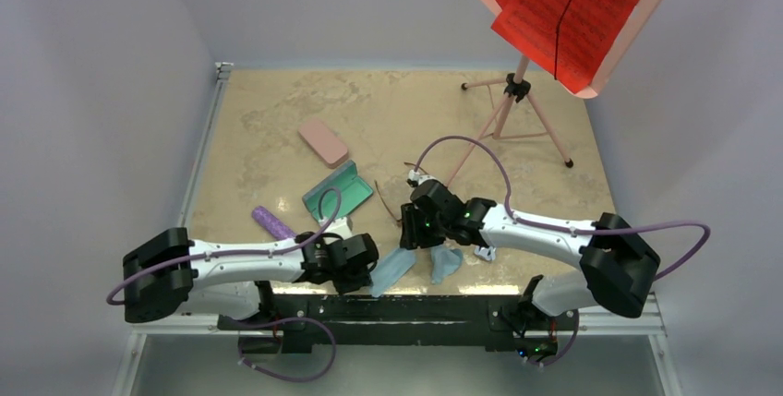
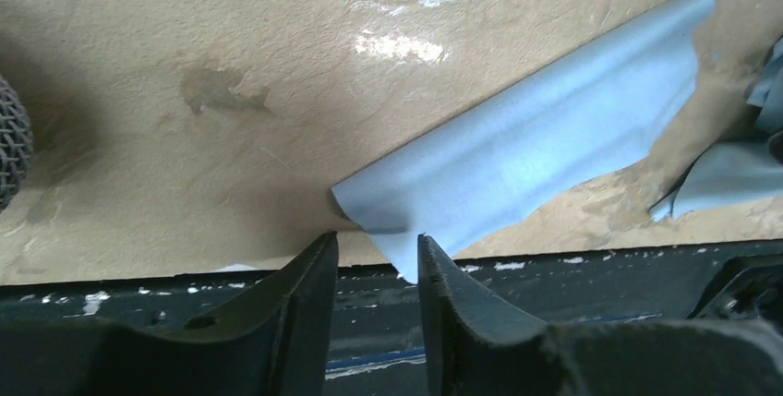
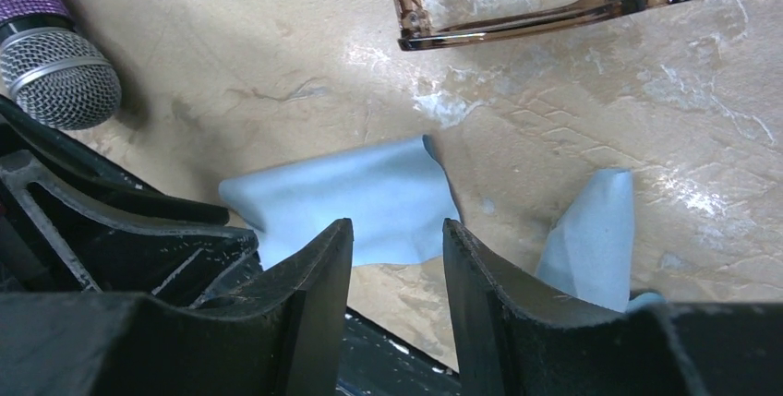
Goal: Organize the sunglasses
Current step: Pick up the folded cleaning cloth from the corner of the board.
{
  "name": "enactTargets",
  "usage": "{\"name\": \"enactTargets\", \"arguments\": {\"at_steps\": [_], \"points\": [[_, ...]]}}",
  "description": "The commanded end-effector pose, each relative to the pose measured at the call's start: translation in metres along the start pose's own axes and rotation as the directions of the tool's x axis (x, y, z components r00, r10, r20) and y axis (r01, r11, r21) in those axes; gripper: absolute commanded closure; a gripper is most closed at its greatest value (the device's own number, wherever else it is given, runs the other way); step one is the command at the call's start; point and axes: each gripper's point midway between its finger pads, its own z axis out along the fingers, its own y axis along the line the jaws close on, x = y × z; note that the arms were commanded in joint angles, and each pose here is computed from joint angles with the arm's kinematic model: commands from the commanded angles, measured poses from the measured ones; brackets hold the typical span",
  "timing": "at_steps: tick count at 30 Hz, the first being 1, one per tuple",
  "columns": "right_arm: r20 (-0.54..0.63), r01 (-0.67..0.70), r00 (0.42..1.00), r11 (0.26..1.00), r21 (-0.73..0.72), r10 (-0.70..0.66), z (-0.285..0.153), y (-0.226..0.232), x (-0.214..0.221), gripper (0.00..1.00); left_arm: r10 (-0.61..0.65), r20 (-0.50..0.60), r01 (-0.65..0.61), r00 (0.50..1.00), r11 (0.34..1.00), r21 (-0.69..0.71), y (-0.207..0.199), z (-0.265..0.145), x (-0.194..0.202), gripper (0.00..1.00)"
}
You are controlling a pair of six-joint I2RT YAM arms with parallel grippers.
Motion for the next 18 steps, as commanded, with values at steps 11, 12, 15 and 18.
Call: {"name": "enactTargets", "arguments": {"at_steps": [11, 12, 15, 18], "points": [[0.071, -0.008, 0.997, 1.0, -0.005, 0.008, -0.004, -0.002, -0.007, 0.55, -0.142, 0.094, 0.149, 0.985, 0.985, -0.083, -0.009, 0.016, -0.01, 0.83], [0.069, -0.004, 0.998, 1.0, -0.006, 0.004, -0.004, -0.002, -0.007, 0.55, -0.14, 0.098, 0.149, 0.985, 0.985, -0.09, -0.008, 0.017, -0.01, 0.85], [0.055, 0.021, 0.998, 1.0, -0.022, -0.019, -0.003, 0.0, -0.005, 0.57, -0.137, 0.109, 0.15, 0.985, 0.981, -0.12, -0.001, 0.019, -0.011, 0.96], [0.023, 0.047, 0.999, 0.999, -0.026, -0.046, 0.002, 0.002, -0.001, 0.58, -0.13, 0.125, 0.147, 0.984, 0.979, -0.144, 0.008, 0.016, -0.014, 1.0]]}}
